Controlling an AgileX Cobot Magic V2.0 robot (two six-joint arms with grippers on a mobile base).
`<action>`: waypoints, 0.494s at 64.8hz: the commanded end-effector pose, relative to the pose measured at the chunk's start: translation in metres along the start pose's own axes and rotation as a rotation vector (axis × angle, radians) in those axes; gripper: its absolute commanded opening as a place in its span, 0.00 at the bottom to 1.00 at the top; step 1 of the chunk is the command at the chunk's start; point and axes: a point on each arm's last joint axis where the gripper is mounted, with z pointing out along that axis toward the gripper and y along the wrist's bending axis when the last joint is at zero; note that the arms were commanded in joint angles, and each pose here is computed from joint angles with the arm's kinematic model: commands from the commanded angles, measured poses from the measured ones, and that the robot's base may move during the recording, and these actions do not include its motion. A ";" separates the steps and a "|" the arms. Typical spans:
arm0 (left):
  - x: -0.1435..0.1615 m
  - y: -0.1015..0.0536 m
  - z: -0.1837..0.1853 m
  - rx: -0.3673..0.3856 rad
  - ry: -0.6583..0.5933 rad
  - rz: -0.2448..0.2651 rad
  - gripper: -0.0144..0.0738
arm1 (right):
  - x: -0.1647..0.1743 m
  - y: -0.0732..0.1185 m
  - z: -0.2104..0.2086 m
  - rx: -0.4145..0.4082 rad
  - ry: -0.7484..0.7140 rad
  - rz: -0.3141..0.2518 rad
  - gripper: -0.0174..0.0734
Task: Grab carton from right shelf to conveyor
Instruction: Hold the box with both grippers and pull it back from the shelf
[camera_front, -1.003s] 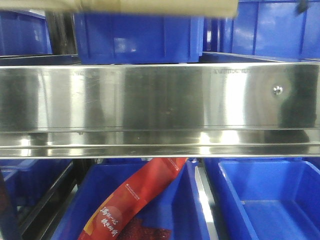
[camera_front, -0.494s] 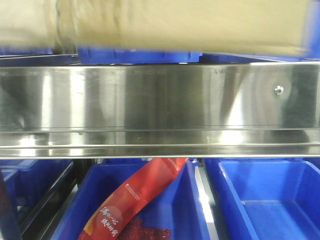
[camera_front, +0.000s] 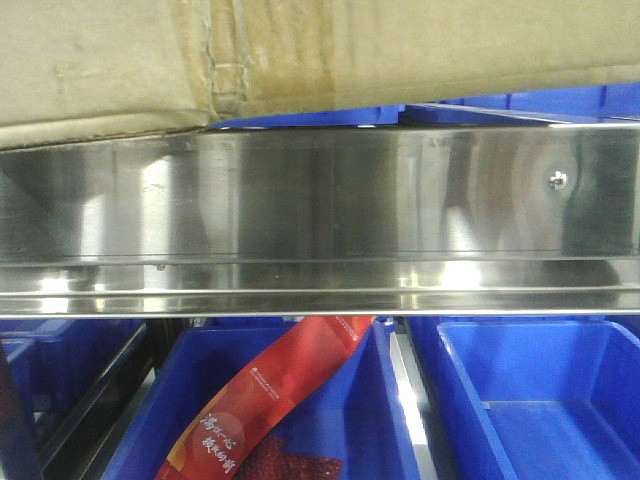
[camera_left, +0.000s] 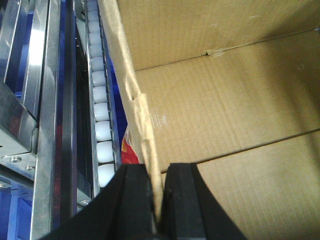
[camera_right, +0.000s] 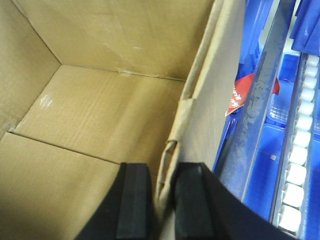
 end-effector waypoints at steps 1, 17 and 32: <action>-0.002 -0.004 -0.004 0.043 -0.036 0.006 0.16 | -0.008 0.007 -0.008 -0.064 -0.103 -0.012 0.12; -0.004 -0.005 -0.004 0.048 -0.058 0.006 0.16 | -0.009 0.007 -0.009 -0.067 -0.121 -0.012 0.12; -0.004 -0.005 -0.004 0.050 -0.065 0.006 0.16 | -0.009 0.007 -0.009 -0.067 -0.121 -0.012 0.12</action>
